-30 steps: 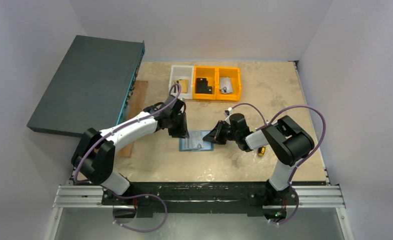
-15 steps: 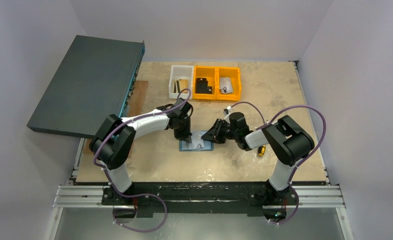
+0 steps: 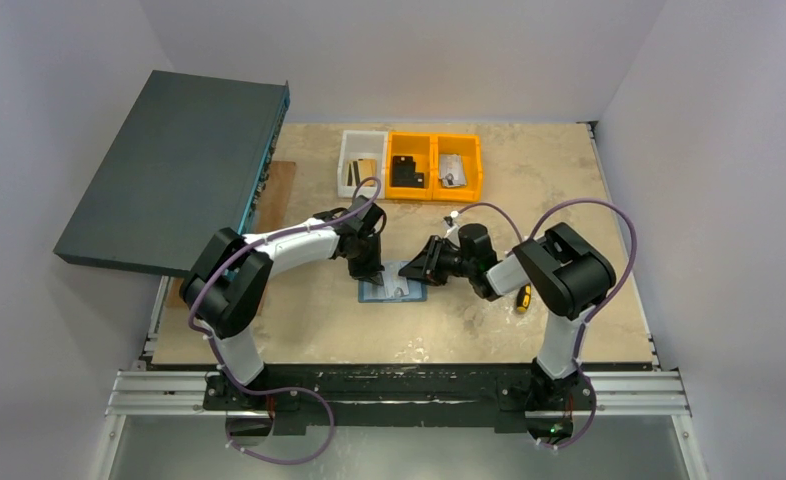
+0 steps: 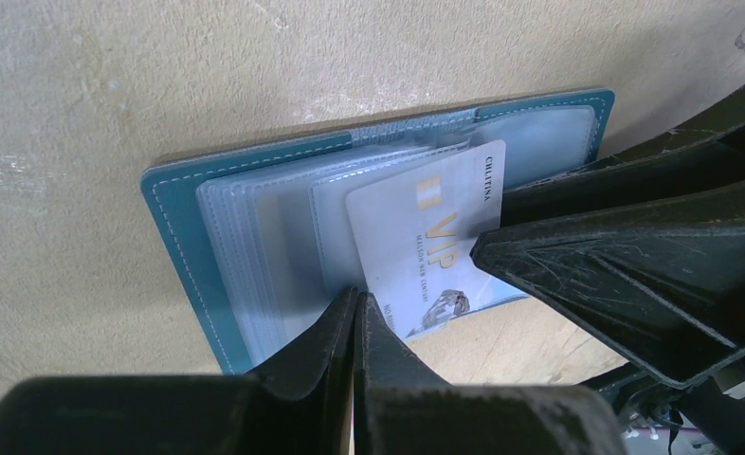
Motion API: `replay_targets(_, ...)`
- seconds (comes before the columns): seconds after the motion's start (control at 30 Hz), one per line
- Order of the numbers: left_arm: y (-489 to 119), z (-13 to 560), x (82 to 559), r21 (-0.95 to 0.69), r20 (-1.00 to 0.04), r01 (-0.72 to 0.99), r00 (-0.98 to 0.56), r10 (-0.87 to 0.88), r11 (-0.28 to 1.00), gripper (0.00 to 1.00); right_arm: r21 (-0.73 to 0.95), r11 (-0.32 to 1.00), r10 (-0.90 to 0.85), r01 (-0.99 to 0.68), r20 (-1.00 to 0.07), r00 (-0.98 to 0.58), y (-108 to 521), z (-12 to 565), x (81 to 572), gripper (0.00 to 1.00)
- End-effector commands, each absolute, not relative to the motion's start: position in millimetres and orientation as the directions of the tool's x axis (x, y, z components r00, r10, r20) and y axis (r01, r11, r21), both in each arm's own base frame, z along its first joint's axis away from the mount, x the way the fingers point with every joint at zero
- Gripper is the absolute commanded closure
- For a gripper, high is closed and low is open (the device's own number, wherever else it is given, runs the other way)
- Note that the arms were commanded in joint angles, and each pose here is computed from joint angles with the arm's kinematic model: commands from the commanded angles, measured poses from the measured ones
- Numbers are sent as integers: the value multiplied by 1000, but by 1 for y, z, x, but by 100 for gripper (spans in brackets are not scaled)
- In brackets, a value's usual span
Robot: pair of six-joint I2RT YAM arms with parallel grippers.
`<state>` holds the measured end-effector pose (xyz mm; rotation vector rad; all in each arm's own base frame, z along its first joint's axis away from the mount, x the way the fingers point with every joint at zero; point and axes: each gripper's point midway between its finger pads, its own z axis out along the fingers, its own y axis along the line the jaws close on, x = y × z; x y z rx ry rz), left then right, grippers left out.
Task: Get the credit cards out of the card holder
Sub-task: Remove the credit card from the card holder.
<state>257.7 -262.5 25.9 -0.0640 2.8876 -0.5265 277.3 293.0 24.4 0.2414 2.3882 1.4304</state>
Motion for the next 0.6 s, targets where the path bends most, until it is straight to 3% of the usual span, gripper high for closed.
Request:
replay_targets(0.0, -248, 3, 250, -268, -155, -38, -984, -82, 963, 100, 861, 508, 298, 2, -174, -939, 293, 4, 270, 74)
replay_targets(0.1, -247, 2, 250, -266, -154, -39, -985, -83, 963, 100, 862, 507, 294, -2, -175, -939, 295, 5, 271, 79)
replay_targets(0.27, -244, 2, 248, -254, -151, -50, -984, -91, 966, 100, 856, 517, 291, -5, -181, -939, 291, 7, 266, 99)
replay_targets(0.57, -231, -6, 238, -230, -137, -70, -985, -103, 971, 100, 792, 610, 361, 16, -260, -895, 247, 13, 281, 100)
